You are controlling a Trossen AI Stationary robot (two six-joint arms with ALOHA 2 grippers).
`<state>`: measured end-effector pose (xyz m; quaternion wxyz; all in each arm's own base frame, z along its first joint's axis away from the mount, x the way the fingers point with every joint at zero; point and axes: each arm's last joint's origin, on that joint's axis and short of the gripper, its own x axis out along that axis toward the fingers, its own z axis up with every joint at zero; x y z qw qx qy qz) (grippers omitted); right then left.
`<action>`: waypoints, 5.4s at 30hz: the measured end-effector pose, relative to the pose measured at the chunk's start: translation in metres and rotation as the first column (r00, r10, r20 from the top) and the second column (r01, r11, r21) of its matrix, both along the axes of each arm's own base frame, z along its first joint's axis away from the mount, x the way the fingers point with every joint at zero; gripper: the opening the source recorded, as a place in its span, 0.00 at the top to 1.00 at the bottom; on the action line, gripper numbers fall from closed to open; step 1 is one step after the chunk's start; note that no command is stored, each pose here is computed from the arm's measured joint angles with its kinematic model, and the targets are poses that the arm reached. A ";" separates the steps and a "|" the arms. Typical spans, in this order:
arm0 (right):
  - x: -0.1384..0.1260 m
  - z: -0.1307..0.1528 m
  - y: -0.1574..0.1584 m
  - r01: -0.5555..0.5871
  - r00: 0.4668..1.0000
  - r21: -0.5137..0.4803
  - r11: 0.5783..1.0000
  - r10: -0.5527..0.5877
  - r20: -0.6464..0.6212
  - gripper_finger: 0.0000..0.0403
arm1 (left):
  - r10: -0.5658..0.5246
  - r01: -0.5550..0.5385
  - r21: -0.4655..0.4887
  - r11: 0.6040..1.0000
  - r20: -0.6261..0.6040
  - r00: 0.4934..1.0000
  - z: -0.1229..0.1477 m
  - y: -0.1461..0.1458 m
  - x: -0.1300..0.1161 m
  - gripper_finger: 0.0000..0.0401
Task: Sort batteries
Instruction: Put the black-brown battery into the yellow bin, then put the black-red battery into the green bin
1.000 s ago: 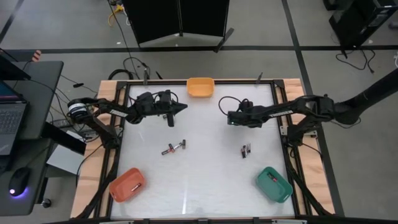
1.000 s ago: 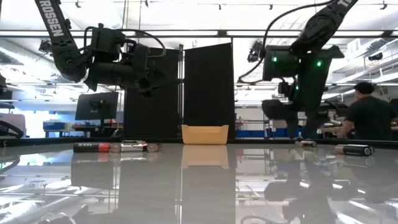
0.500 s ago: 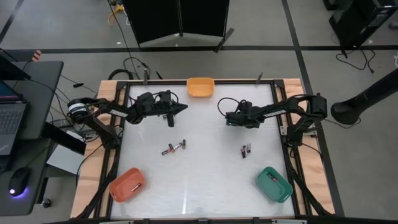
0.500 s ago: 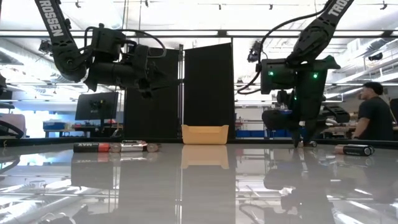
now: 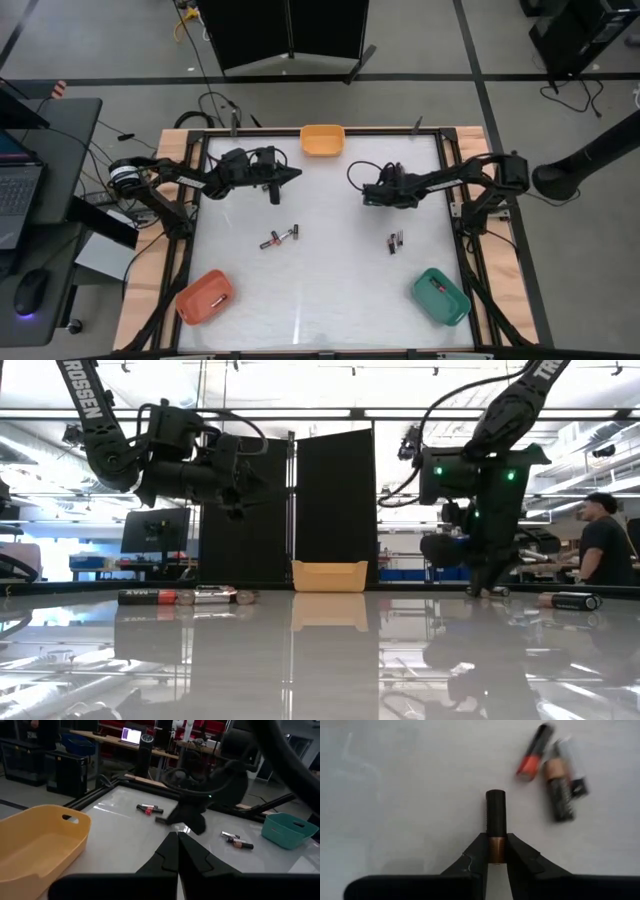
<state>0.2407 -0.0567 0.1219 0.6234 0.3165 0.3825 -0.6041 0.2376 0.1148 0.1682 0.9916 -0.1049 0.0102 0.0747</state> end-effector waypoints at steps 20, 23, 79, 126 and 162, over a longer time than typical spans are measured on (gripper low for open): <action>0.077 0.129 -0.078 -0.630 0.758 -0.242 0.738 0.653 0.016 0.86 | -0.007 0.007 0.009 1.000 0.017 1.000 0.002 -0.001 0.001 0.99; 0.088 0.133 -0.106 -0.718 0.681 -0.222 0.660 0.732 -0.028 0.86 | -0.011 0.011 0.009 1.000 0.018 1.000 0.002 -0.002 0.001 0.99; 0.141 0.036 -0.220 -0.958 0.200 0.182 0.220 0.972 -0.123 0.60 | -0.020 0.020 -0.016 1.000 0.021 1.000 0.002 -0.009 0.004 0.99; 0.080 0.038 0.043 -0.877 0.237 -0.397 0.269 0.963 0.129 0.98 | -0.142 0.127 -0.066 0.990 -0.350 0.926 0.012 -0.045 -0.025 0.99; 0.077 0.035 0.078 -0.874 0.238 -0.427 0.232 0.970 0.041 0.98 | -0.114 -0.148 -0.204 0.968 -0.877 0.466 -0.007 -0.166 -0.024 0.62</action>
